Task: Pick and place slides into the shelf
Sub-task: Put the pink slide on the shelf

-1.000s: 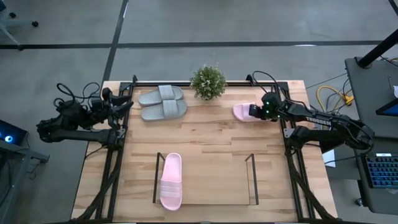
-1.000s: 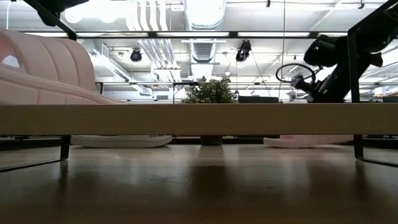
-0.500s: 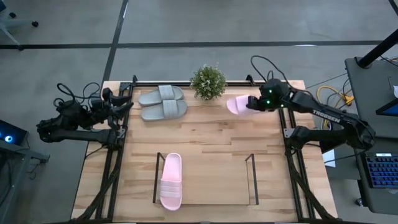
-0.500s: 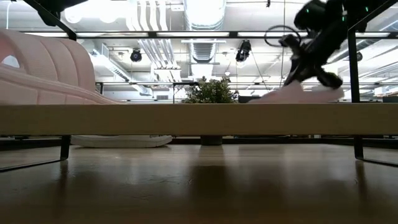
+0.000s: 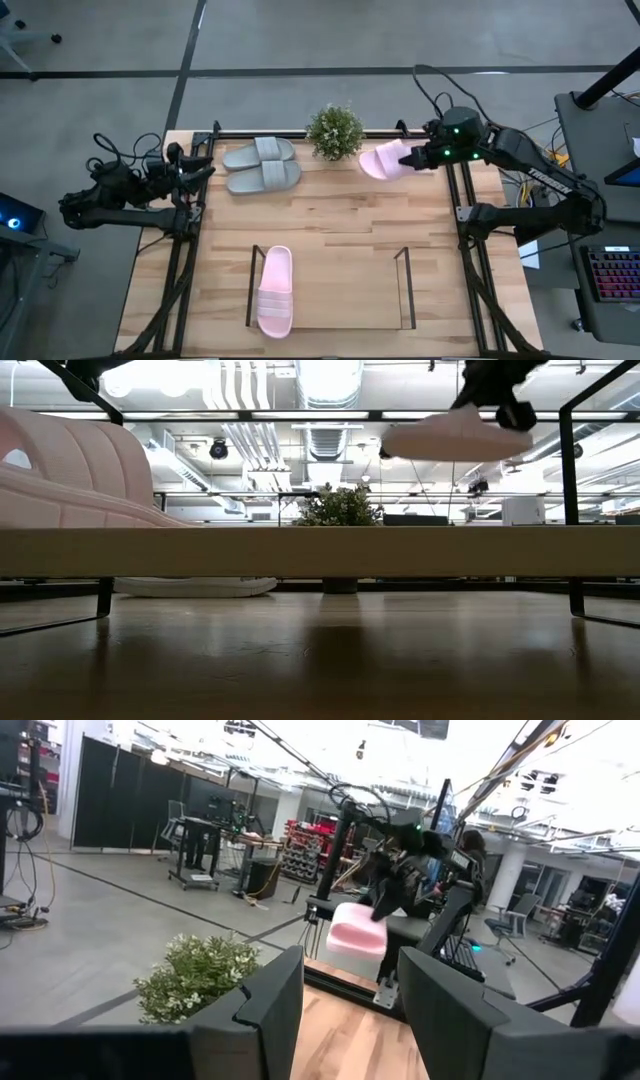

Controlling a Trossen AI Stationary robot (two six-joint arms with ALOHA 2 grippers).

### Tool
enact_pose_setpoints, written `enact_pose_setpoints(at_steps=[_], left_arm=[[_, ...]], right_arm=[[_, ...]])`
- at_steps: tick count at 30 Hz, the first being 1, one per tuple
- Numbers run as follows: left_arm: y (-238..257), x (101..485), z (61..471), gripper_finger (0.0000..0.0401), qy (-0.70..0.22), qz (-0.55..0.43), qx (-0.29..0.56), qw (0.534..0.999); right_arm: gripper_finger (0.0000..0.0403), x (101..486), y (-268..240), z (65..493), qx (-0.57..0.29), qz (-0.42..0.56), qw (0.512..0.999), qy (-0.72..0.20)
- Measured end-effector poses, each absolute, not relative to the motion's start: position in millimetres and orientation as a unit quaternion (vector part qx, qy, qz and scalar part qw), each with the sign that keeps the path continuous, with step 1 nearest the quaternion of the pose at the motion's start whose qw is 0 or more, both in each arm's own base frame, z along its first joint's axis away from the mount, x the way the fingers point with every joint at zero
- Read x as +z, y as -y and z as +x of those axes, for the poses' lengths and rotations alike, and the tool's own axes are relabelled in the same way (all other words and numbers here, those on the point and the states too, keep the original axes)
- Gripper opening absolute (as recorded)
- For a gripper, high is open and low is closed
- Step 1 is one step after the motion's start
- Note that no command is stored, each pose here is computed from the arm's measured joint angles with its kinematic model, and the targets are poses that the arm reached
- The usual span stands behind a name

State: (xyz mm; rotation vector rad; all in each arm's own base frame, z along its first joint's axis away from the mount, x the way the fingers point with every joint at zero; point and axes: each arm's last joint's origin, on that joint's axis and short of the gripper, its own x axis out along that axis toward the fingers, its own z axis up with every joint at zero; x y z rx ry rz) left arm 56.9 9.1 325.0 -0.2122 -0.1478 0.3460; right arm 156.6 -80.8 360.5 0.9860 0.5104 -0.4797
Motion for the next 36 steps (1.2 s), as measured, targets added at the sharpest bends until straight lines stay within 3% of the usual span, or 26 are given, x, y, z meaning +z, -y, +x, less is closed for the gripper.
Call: enact_pose_setpoints(at_steps=[15,36], left_arm=[[-8,325,58,0.0151,0.076,-0.137,0.146,0.977],[-8,325,58,0.0151,0.076,-0.136,0.146,0.977]], right_arm=[[0.0009,375,31,186,-0.083,0.429,0.852,-0.287],[0.0009,398,3,285,0.099,0.328,0.868,-0.359]])
